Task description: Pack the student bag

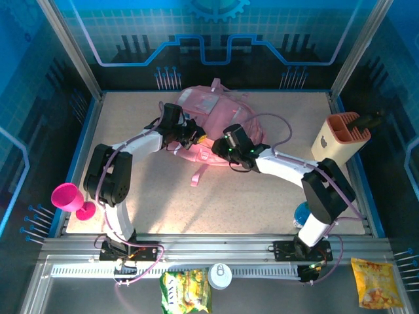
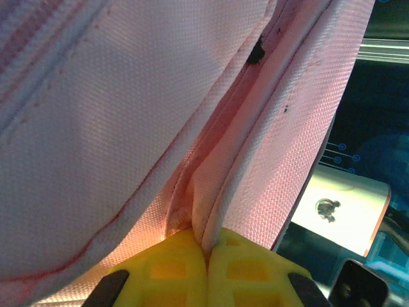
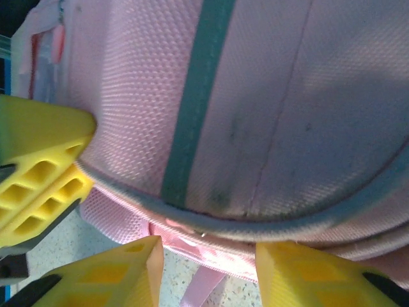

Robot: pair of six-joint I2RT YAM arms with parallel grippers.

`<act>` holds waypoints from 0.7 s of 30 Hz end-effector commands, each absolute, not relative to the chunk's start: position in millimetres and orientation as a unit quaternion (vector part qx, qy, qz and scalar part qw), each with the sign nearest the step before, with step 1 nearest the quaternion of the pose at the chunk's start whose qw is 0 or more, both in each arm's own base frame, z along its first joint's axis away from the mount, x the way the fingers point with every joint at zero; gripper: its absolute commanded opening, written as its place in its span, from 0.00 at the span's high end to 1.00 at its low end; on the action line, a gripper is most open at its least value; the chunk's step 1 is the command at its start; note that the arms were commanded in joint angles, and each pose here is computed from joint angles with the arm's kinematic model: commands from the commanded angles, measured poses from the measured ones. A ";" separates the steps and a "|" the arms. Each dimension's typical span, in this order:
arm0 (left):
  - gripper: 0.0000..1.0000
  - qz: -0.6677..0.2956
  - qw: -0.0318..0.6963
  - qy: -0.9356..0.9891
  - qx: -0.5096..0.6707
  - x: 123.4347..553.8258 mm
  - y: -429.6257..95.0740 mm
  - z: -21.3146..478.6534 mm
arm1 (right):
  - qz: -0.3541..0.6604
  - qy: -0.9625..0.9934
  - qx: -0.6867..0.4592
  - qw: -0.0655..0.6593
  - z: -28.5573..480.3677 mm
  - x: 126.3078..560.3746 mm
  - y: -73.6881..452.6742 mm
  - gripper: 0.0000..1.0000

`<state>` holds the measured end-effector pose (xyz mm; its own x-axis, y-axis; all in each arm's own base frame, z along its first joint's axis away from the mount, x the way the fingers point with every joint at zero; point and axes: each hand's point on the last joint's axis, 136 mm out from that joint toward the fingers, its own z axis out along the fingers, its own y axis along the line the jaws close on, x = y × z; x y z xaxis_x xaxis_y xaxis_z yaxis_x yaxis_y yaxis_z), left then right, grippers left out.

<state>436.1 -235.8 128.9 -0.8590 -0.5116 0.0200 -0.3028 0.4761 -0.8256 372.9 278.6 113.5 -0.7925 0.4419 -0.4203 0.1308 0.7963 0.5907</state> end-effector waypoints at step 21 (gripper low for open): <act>1.00 -0.501 0.131 0.836 -0.180 426.2 -256.7 173.8 | 0.224 0.897 0.174 0.339 119.8 399.0 273.1 0.83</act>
<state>437.2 -236.4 130.3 -0.8596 -0.5108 0.0131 -0.2946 0.4746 -0.8295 390.8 283.7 108.0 -0.7533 0.4731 -0.4569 0.1601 0.8057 0.5703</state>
